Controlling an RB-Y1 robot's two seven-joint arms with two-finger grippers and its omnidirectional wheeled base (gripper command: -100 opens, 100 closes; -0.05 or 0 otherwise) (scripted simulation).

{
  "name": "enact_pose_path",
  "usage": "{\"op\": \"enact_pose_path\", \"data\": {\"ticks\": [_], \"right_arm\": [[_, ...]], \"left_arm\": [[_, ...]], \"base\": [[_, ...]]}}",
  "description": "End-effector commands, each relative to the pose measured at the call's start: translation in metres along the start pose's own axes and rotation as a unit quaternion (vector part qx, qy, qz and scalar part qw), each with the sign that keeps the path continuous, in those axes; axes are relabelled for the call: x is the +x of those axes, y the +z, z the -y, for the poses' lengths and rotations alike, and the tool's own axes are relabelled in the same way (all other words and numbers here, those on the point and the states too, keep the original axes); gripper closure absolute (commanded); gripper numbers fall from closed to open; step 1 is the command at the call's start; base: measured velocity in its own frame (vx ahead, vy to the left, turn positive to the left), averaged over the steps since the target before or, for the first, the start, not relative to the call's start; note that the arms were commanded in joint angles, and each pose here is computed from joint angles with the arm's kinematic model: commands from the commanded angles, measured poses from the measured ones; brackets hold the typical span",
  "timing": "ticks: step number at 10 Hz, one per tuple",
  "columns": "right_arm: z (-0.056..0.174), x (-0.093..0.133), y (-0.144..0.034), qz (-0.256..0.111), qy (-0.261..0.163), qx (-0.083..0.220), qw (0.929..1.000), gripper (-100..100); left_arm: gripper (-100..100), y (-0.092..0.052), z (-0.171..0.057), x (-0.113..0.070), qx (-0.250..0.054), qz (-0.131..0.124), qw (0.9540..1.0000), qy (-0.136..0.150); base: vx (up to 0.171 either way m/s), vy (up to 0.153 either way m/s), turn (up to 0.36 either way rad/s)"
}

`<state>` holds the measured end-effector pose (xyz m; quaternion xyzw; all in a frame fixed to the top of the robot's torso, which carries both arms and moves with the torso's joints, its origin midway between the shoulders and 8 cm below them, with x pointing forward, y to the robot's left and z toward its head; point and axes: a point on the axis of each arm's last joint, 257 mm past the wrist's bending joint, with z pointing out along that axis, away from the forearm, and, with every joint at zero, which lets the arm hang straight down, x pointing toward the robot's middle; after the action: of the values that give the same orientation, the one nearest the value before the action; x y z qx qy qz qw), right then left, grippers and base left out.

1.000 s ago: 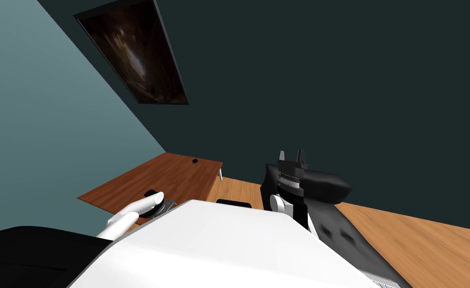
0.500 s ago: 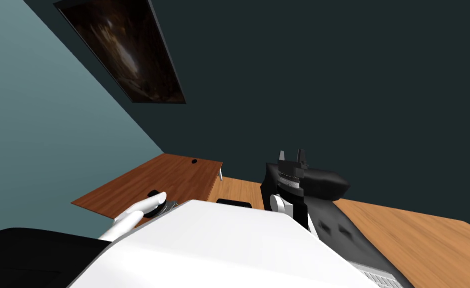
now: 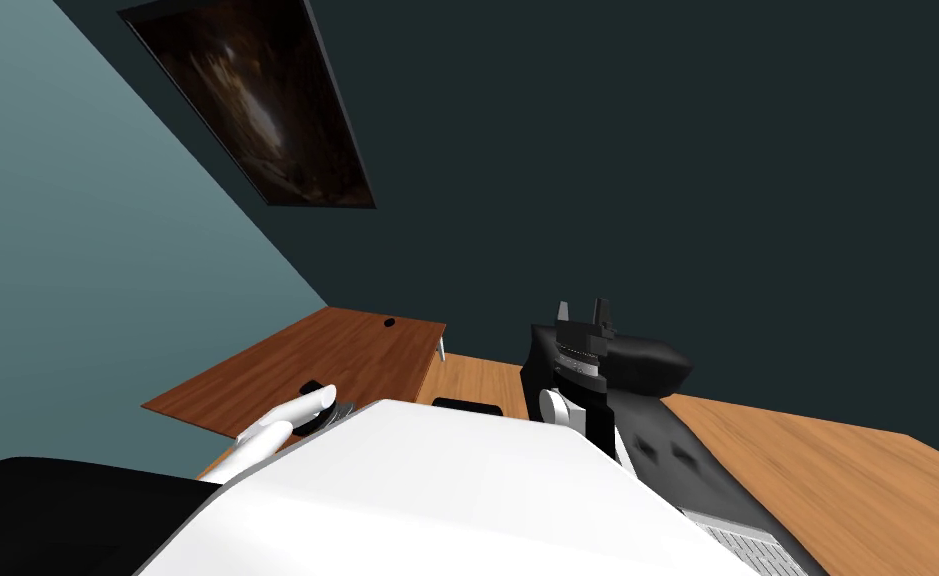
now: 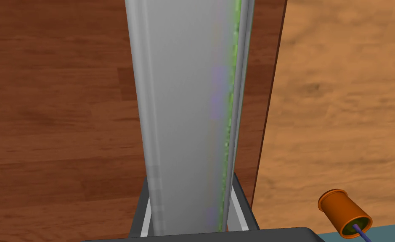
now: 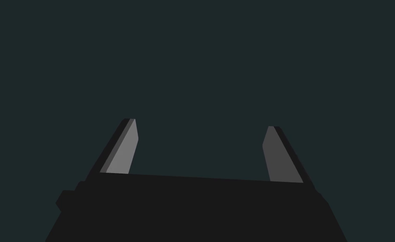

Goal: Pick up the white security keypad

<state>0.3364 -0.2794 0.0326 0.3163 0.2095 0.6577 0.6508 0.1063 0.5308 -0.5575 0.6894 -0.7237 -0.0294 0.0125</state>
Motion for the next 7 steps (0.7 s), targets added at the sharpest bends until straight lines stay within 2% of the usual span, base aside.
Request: {"op": "enact_pose_path", "data": {"ticks": [1,2,3,4,6,7], "right_arm": [[0.0,0.0,0.0,0.0,0.0,0.0,1.0,0],[0.0,0.0,0.0,0.0,0.0,0.0,1.0,0],[0.0,0.0,0.0,0.0,0.0,0.0,1.0,0],[0.0,0.0,0.0,0.0,0.0,0.0,1.0,0],[0.0,0.0,0.0,0.0,0.0,0.0,1.0,0],[0.0,0.0,0.0,0.0,0.0,0.0,1.0,0]], "left_arm": [[100,0.0,0.0,0.0,0.0,0.0,1.0,0.0],[100,0.0,0.0,0.0,0.0,0.0,1.0,0.0],[0,0.0,0.0,0.0,0.0,0.0,1.0,0.0],[100,-0.01,-0.002,-0.009,0.002,0.001,1.0,0.005],[100,-0.022,-0.005,-0.02,0.003,0.002,0.9999,0.013],[100,-0.022,-0.005,-0.02,0.003,0.002,0.9999,0.013]], "base": [[0.0,0.0,0.0],[0.0,0.0,0.0],[0.0,0.0,0.0],[0.03,-0.051,0.084],[0.066,-0.072,0.092],[0.051,-0.064,0.036]]}}
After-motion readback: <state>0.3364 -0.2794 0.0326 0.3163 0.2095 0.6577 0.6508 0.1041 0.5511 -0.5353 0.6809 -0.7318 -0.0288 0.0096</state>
